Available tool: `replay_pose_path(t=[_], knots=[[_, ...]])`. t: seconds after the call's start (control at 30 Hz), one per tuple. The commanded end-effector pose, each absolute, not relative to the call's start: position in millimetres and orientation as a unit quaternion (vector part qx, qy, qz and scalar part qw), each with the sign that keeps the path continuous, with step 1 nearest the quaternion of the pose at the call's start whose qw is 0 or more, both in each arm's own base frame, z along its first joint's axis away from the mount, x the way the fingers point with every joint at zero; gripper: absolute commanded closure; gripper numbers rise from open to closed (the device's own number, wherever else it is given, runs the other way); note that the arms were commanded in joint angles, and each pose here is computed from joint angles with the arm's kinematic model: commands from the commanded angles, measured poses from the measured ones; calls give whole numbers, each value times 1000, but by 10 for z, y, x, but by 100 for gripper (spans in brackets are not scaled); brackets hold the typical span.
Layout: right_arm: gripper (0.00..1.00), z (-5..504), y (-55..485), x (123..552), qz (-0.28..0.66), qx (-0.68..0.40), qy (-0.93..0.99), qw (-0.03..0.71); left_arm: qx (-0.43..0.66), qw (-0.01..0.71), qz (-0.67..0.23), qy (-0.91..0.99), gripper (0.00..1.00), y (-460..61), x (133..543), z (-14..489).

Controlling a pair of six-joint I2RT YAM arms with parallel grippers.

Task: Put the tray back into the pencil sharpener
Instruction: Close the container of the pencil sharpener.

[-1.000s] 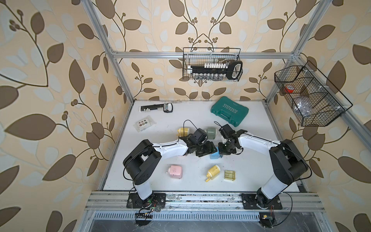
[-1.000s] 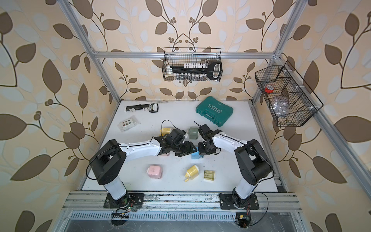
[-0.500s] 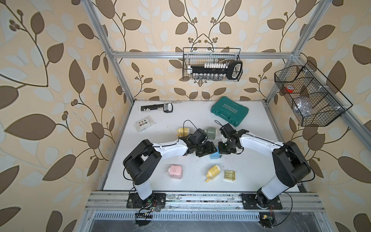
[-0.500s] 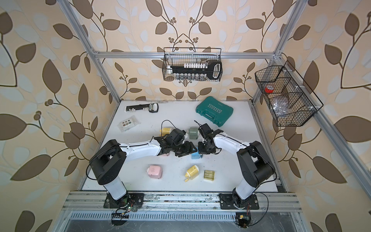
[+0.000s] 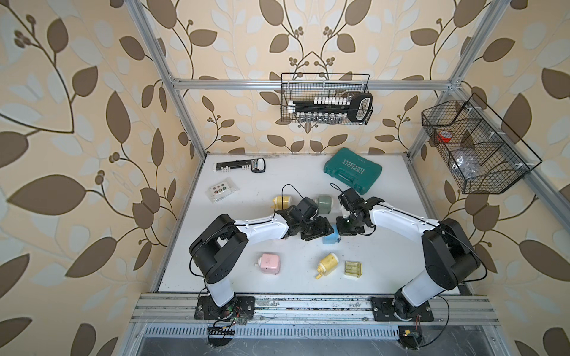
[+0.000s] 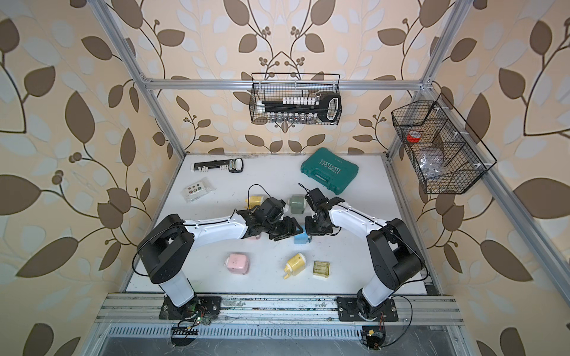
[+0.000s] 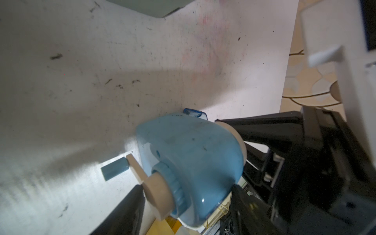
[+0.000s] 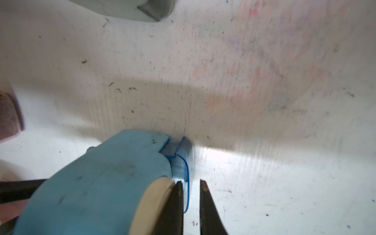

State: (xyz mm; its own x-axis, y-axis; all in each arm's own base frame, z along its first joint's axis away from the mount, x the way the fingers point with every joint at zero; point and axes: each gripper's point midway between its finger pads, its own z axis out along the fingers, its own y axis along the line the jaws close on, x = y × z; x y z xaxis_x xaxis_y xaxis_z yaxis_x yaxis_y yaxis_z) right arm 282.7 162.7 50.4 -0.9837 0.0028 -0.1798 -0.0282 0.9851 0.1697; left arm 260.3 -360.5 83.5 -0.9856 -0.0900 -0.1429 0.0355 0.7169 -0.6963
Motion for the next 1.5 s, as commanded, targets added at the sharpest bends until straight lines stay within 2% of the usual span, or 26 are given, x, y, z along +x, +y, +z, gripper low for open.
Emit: replay_pose_path(t=[0.0, 0.37, 0.6, 1.0, 1.47], knots=[[84, 684, 1565, 2875, 78, -6, 991, 109, -16, 61, -338, 939, 32, -3484, 2492, 655], [82, 712, 1226, 2889, 77, 39, 990, 112, -17, 63, -339, 939, 32, -3484, 2504, 674], [100, 496, 1271, 2872, 101, 56, 990, 81, -15, 64, -339, 938, 32, -3490, 2512, 698], [100, 193, 1459, 2849, 151, 73, 985, 43, -18, 65, -342, 937, 33, -3500, 2522, 700], [100, 230, 1663, 2807, 216, 64, 974, 36, -18, 61, -340, 938, 33, -3503, 2520, 650]])
